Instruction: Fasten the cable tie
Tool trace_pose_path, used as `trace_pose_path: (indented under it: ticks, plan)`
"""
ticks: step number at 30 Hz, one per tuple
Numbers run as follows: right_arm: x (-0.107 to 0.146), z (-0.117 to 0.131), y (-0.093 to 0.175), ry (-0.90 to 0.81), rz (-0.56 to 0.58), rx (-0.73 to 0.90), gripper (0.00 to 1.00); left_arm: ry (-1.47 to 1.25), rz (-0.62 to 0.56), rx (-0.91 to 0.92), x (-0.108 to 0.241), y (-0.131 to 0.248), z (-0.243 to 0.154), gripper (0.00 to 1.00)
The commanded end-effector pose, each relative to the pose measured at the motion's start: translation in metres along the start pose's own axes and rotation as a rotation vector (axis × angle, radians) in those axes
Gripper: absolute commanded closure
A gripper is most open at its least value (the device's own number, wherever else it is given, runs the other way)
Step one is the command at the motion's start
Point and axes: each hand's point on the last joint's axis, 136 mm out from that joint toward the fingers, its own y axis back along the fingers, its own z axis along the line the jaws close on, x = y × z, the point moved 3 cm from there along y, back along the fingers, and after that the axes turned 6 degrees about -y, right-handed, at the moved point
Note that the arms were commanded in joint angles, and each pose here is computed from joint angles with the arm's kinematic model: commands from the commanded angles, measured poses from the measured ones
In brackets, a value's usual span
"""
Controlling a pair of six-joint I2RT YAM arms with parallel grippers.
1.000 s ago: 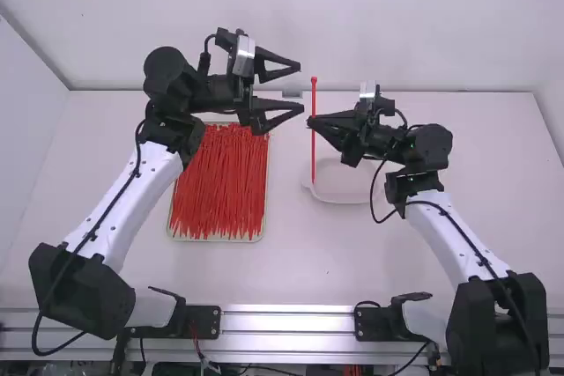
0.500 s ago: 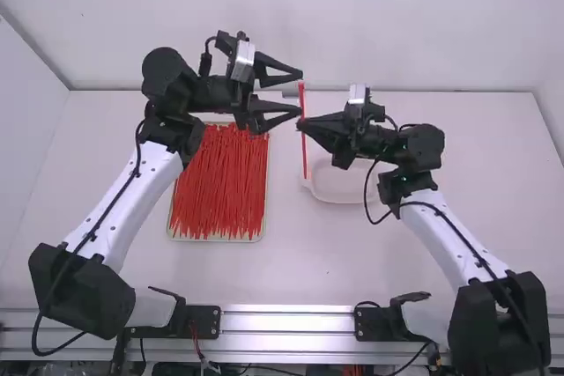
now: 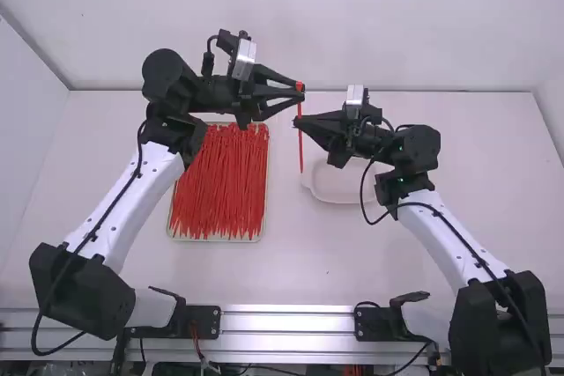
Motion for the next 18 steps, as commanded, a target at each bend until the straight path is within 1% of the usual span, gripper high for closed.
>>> trace_pose_path:
  ticks: [1, 4, 6, 8, 9, 10, 13, 18]
  plan:
    - [-0.0147, 0.0014, -0.0030, 0.040, -0.026, 0.002, 1.00, -0.026, -0.009, 0.008, -0.0097, -0.0017, -0.0031, 0.84]
    - [-0.0141, 0.0025, -0.0038, 0.060, -0.025, -0.003, 1.00, -0.031, -0.011, 0.008, -0.0104, -0.0017, -0.0032, 0.85]
    - [-0.0133, 0.0052, -0.0063, 0.062, -0.023, -0.013, 1.00, -0.031, -0.015, 0.007, -0.0108, -0.0043, -0.0039, 0.81]
    - [-0.0132, 0.0057, -0.0072, 0.061, -0.025, -0.014, 1.00, -0.032, -0.017, -0.001, -0.0113, -0.0043, -0.0029, 0.81]
    - [-0.0133, 0.0058, -0.0076, 0.069, -0.026, -0.013, 1.00, -0.032, -0.018, -0.003, -0.0113, -0.0041, -0.0026, 0.82]
    - [-0.0130, 0.0049, -0.0069, 0.082, -0.025, -0.010, 1.00, -0.032, -0.018, -0.002, -0.0114, -0.0040, -0.0027, 0.89]
    - [-0.0132, 0.0044, -0.0065, 0.085, -0.025, -0.007, 1.00, -0.032, -0.018, -0.003, -0.0113, -0.0039, -0.0024, 0.98]
    - [-0.0132, 0.0043, -0.0065, 0.085, -0.026, -0.007, 1.00, -0.032, -0.017, -0.008, -0.0113, -0.0027, -0.0013, 0.98]
